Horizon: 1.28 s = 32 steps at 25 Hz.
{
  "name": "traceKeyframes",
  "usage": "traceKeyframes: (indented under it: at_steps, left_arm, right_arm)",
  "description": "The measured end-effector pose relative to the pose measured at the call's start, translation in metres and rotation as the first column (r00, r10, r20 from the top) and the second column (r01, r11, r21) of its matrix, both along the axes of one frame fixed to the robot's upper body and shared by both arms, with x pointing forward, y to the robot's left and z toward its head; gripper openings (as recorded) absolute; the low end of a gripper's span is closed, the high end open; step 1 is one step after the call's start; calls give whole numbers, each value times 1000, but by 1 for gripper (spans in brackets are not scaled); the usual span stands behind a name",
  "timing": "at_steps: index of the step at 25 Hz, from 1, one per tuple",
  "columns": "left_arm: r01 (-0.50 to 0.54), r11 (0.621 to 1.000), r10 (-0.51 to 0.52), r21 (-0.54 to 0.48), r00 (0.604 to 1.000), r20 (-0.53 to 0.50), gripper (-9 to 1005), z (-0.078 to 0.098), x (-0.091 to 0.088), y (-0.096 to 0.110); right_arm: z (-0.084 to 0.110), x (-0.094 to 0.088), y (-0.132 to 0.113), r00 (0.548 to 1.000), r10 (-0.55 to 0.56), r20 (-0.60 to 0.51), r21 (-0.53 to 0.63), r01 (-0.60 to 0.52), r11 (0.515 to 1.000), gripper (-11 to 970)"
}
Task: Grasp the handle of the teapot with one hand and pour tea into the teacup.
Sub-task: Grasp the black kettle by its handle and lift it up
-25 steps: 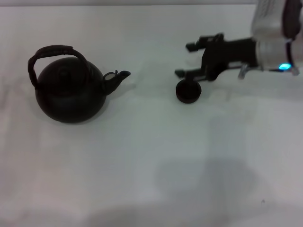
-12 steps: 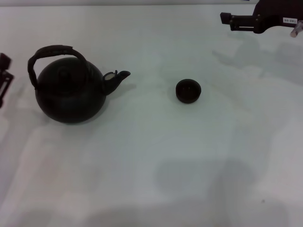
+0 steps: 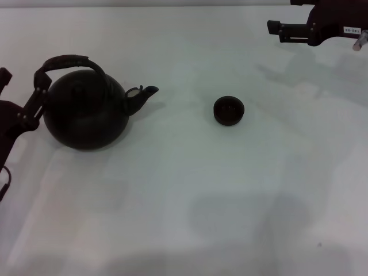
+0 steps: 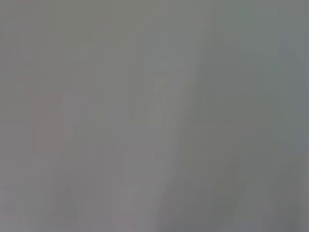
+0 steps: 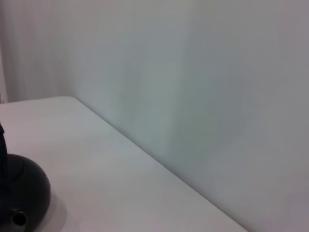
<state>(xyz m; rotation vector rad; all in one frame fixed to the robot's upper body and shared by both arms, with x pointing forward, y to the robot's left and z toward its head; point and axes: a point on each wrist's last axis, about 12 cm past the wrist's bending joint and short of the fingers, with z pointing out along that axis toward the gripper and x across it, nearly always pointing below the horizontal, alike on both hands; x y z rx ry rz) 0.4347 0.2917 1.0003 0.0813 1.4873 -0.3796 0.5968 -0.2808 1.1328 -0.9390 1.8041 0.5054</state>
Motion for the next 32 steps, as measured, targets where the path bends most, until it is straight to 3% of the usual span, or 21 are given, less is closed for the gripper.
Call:
traceKeyframes:
  at_steps: [16, 30, 32]
  left_arm:
    - [-60, 998, 57, -21, 994, -90, 812, -10, 5, -13]
    - [-44, 998, 36, -45, 988, -151, 763, -16, 8, -24]
    - [-43, 998, 35, -49, 988, -152, 671, -16, 7, -25]
  right_arm:
    - [-4, -1, -3, 1000, -7, 3, -4, 7, 1000, 828]
    - [-9, -1, -4, 1000, -21, -10, -4, 21, 1000, 827]
    - [-10, -1, -4, 1000, -24, -12, -4, 23, 1000, 827]
